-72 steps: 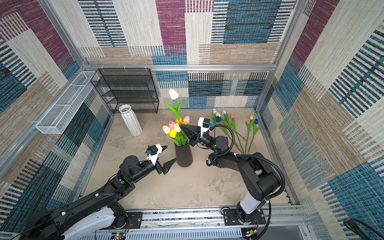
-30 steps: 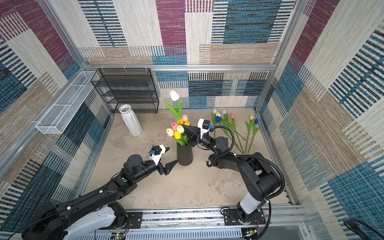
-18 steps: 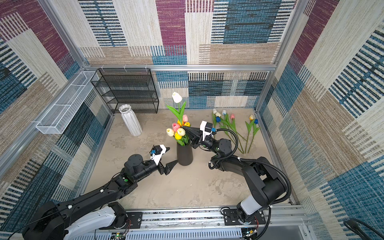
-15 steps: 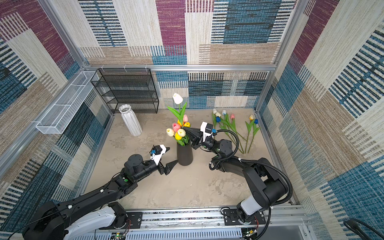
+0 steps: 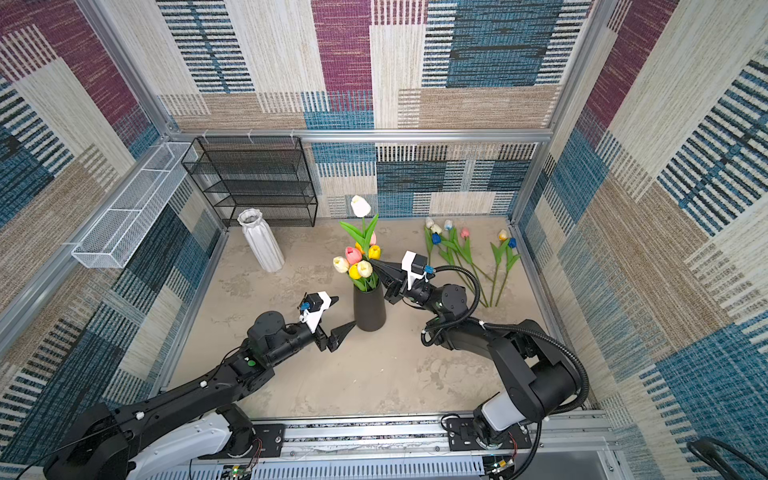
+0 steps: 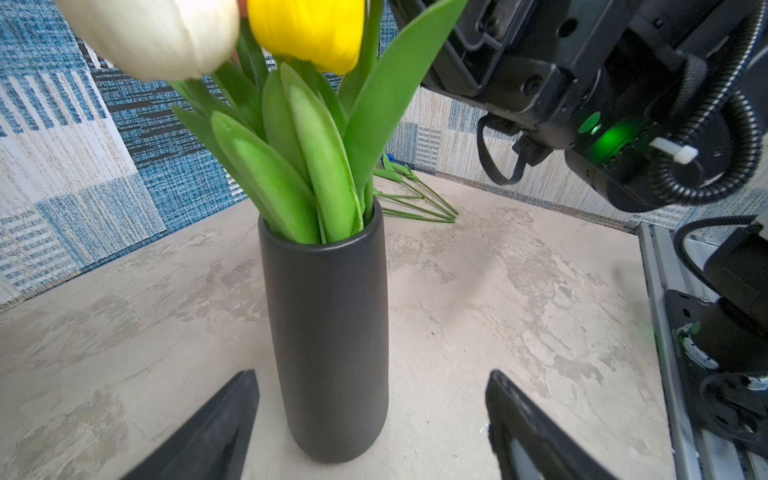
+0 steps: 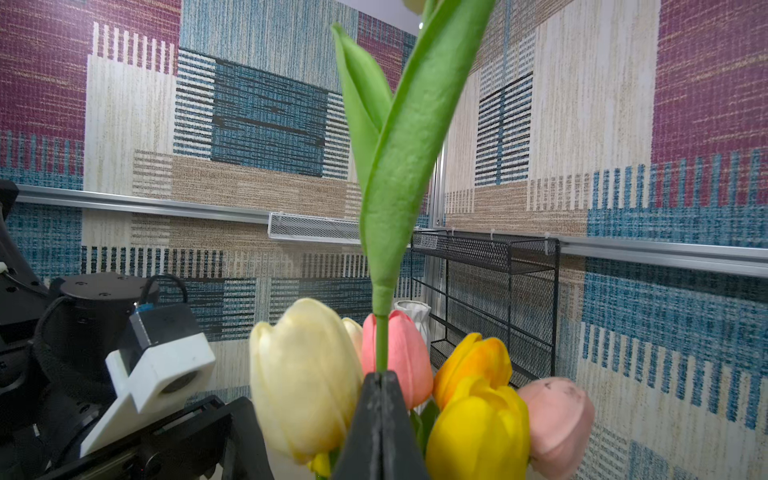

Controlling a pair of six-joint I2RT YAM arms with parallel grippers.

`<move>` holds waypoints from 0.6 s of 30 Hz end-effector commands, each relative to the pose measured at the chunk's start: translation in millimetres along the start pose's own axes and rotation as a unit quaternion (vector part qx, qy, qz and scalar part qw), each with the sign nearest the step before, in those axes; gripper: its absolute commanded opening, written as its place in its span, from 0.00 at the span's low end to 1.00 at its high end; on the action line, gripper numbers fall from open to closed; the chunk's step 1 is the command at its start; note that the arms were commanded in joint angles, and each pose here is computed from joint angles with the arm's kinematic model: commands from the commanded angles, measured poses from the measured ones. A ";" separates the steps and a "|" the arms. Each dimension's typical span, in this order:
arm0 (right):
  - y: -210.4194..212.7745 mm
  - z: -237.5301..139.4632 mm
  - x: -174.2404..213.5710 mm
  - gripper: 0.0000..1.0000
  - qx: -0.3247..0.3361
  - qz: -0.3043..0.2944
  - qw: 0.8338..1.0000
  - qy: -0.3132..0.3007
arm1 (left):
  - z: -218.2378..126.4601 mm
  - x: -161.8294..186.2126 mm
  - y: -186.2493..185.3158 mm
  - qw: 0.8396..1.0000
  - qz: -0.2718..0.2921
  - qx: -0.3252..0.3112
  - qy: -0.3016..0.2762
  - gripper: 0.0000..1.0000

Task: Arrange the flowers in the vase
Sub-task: 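Push the white tulip deeper into the vase and open the right gripper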

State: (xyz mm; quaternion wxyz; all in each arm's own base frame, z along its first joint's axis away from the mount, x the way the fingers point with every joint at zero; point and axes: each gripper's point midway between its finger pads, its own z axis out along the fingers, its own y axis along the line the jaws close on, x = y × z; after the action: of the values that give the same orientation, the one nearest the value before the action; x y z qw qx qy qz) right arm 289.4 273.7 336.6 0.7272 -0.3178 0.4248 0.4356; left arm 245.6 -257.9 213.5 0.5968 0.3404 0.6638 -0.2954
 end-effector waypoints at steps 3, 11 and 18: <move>8.2 -6.7 -37.5 0.01 -0.002 -0.070 0.995 -0.076 | -0.5 -11.6 4.1 1.000 0.008 -0.011 -0.027 0.89; 7.4 -9.6 -36.3 0.13 0.006 -0.078 0.994 -0.070 | 0.5 -8.6 4.6 1.000 0.006 -0.012 -0.026 0.89; 5.8 -10.6 -42.4 0.27 0.020 -0.093 0.994 -0.059 | 0.9 -7.0 5.2 1.000 0.006 -0.014 -0.024 0.88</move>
State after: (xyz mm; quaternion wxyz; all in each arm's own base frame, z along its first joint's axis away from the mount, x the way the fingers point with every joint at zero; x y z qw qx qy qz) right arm 281.0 262.6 346.5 0.7582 -0.3212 0.4061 0.3963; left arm 248.7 -256.1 208.0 0.5985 0.3347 0.6683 -0.2883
